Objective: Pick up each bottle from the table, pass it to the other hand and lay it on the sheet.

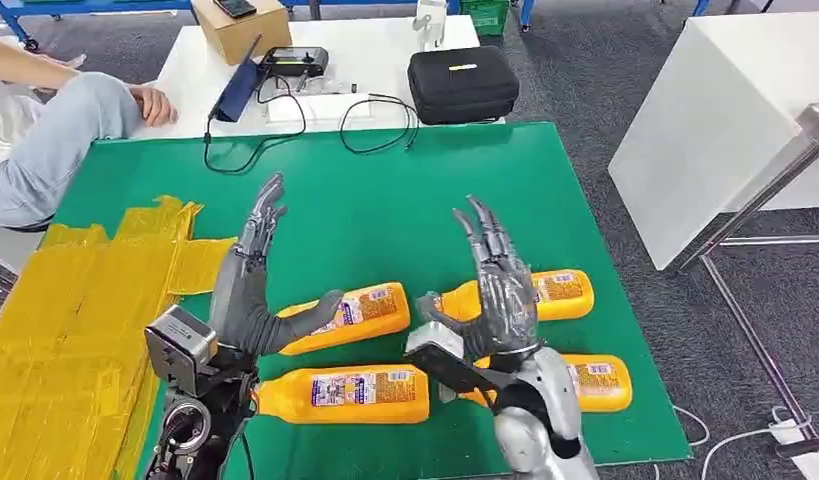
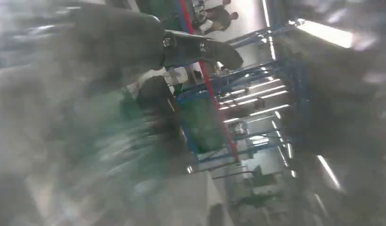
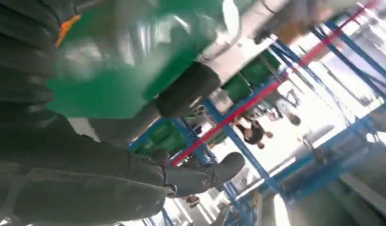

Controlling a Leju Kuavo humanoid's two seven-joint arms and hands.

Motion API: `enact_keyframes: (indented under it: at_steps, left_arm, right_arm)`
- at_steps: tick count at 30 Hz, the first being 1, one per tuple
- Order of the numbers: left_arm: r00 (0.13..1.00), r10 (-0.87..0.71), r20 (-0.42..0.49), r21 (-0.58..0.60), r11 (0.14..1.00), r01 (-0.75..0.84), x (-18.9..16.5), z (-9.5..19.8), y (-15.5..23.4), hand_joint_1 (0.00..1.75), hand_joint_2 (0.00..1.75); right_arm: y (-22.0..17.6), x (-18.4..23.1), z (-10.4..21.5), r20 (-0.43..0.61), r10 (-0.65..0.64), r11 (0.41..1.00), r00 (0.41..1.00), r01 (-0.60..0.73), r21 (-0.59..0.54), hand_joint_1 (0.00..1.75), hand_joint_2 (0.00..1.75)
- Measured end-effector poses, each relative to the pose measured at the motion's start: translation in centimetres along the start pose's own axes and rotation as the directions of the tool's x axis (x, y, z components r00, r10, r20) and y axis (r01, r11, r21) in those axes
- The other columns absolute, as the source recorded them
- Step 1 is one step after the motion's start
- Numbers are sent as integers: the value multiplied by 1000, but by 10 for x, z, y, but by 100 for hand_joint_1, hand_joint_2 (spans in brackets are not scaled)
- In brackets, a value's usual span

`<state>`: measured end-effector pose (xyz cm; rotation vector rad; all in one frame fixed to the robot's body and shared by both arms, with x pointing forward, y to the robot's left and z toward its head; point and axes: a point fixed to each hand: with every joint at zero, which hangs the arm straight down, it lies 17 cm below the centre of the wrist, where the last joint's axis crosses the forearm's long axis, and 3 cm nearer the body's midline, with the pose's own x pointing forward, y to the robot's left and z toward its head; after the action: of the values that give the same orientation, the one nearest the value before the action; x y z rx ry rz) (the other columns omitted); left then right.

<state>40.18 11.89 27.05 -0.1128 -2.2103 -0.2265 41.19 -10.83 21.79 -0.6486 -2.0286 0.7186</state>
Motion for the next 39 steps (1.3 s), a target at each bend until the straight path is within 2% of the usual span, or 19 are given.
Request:
enact_keyframes:
  at_steps: [3,4,7,11,12,21,29,39]
  left_arm:
    - [1000,1,-3,4,1000,-1,-1,0,2,0,175]
    - [1000,2,-3,5,1000,-2,-1,0,3,0,0]
    - [1000,5,-5,5,1000,-5,-2,0,3,0,0]
    - [999,40,2,-15,999,-40,0,-9,-1,0,0]
    - [999,50,3,-20,999,-50,-1,-12,-3,0,175]
    - [995,102,12,-61,993,-101,-3,-28,-14,0,175]
    - [990,144,6,-83,986,-143,-7,-34,-24,0,175]
    - [986,164,-17,-90,982,-165,-17,-35,-30,0,175]
  right_arm:
    - [15,-7,-1,-5,17,999,1000,-17,42,0,175]
    - [18,-9,-1,-6,20,999,1000,-19,51,0,175]
    - [28,-15,-1,-14,51,995,999,-49,88,0,175]
    - [58,-29,-8,15,182,967,983,-182,180,0,175]
    - [67,-34,-11,25,198,959,980,-199,203,0,175]
    - [137,-56,-15,126,282,868,951,-309,388,0,175]
    - [181,-34,-10,204,216,820,955,-291,492,0,175]
    - [203,-22,3,213,154,798,965,-249,548,0,175]
